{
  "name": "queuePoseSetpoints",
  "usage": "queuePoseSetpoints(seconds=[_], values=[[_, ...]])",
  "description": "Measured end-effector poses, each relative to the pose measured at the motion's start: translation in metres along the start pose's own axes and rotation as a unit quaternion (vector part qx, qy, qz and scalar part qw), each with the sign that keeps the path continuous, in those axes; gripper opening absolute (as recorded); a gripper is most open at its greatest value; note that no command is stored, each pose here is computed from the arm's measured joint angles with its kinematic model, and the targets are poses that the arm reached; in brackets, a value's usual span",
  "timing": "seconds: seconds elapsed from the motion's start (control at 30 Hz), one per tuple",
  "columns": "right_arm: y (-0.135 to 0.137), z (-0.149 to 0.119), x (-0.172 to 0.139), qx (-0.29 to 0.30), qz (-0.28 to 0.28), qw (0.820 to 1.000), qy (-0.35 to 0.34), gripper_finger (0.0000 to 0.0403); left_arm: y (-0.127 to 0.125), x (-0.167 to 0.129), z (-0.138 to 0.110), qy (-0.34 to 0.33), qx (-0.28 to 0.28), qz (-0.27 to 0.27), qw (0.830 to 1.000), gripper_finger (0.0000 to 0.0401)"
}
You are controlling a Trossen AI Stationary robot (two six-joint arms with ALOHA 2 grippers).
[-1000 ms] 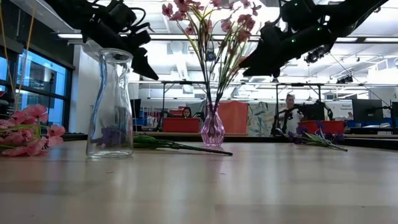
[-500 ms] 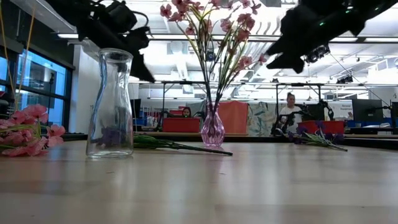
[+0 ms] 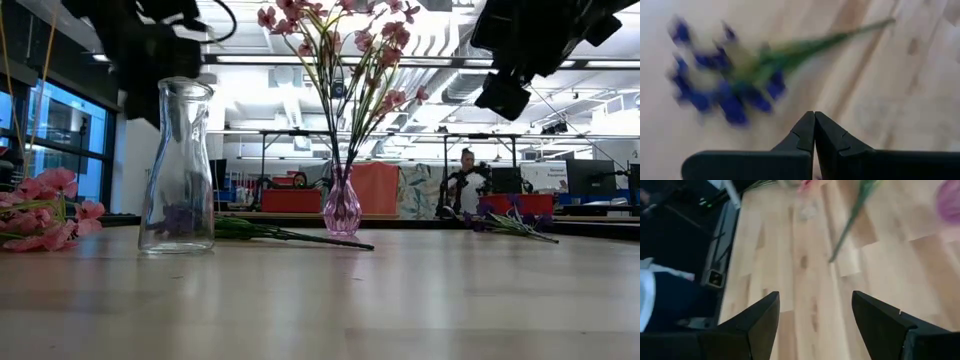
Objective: Sort flowers into vase by color
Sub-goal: Put the pink flowers into the purple vase
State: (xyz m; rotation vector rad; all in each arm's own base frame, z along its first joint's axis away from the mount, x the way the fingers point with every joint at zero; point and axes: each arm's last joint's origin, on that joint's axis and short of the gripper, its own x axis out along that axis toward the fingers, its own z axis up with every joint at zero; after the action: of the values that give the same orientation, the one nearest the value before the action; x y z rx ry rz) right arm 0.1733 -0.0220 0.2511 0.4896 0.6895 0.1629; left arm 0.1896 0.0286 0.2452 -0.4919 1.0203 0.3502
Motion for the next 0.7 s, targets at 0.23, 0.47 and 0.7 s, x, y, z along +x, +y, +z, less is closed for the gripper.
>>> queuePoseSetpoints(seconds=[0.23,0.47,0.7], values=[[0.020,0.000,0.021,0.065,0.015,0.998,0.002,0.0243,-0.039,0.001,-0.030,0.063,-0.104,-0.024,0.992,0.0000],[0.039,0.010,0.045,0.139,-0.015,0.986,-0.087,0.0243,-0.071,0.005,-0.077,0.134,-0.066,-0.026,0.988,0.0000],[0.046,0.009,0.073,0.215,-0.015,0.971,-0.108,0.0243,-0.088,0.000,-0.125,0.165,-0.023,-0.026,0.986,0.0001]])
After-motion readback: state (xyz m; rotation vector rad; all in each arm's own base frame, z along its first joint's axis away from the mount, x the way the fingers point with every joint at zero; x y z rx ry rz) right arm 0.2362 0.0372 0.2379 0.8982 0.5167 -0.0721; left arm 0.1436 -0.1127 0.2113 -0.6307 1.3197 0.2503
